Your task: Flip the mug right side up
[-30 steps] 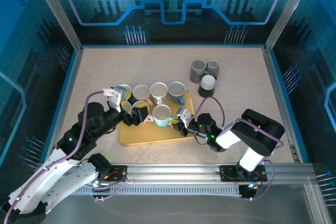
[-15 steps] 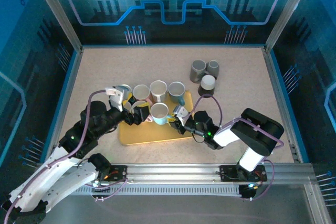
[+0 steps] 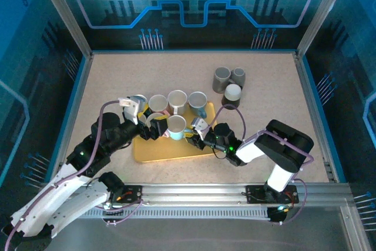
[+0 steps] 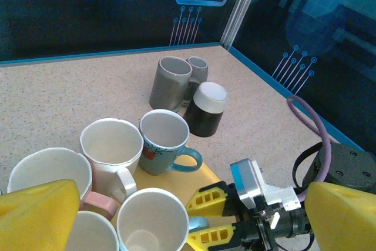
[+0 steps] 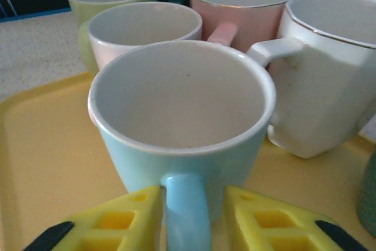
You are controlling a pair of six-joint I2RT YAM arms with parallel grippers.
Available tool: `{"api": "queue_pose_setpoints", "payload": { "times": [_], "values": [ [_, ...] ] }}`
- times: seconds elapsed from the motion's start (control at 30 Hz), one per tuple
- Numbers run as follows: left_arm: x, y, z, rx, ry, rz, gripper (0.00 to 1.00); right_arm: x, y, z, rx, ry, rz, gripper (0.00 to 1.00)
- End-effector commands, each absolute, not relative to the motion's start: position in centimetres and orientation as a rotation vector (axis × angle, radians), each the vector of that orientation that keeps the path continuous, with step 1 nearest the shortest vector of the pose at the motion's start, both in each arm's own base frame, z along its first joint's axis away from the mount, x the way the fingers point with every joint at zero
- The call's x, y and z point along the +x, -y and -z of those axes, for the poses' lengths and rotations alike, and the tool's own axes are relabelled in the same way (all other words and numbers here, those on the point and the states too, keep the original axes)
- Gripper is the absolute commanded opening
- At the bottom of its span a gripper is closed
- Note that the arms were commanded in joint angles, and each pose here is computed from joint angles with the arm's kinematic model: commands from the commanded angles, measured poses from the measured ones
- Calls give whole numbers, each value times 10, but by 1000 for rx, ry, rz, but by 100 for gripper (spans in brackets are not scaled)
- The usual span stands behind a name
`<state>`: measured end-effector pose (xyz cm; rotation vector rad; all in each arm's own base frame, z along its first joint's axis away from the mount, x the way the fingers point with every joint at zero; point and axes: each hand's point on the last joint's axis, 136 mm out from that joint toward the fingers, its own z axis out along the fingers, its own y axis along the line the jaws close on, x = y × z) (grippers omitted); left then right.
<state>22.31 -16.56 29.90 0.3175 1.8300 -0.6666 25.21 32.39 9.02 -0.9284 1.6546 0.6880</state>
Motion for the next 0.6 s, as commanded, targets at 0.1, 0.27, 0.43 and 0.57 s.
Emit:
{"api": "queue_pose_setpoints", "payload": {
  "times": [0.1,0.27,0.43,0.57],
  "values": [
    [229,167,-299,321,-1855,647,99,247,-311,-134,-900,-1603,-667,45],
    [245,165,-304,271,-1975,561,99,258,-283,-186,-798,-1721,-578,50],
    [278,185,-312,262,-2088,493,99,297,-217,-240,-467,-2088,-474,50],
    [312,219,-310,302,-2142,485,99,318,-180,-273,-299,-2115,-394,46]
  ]
}}
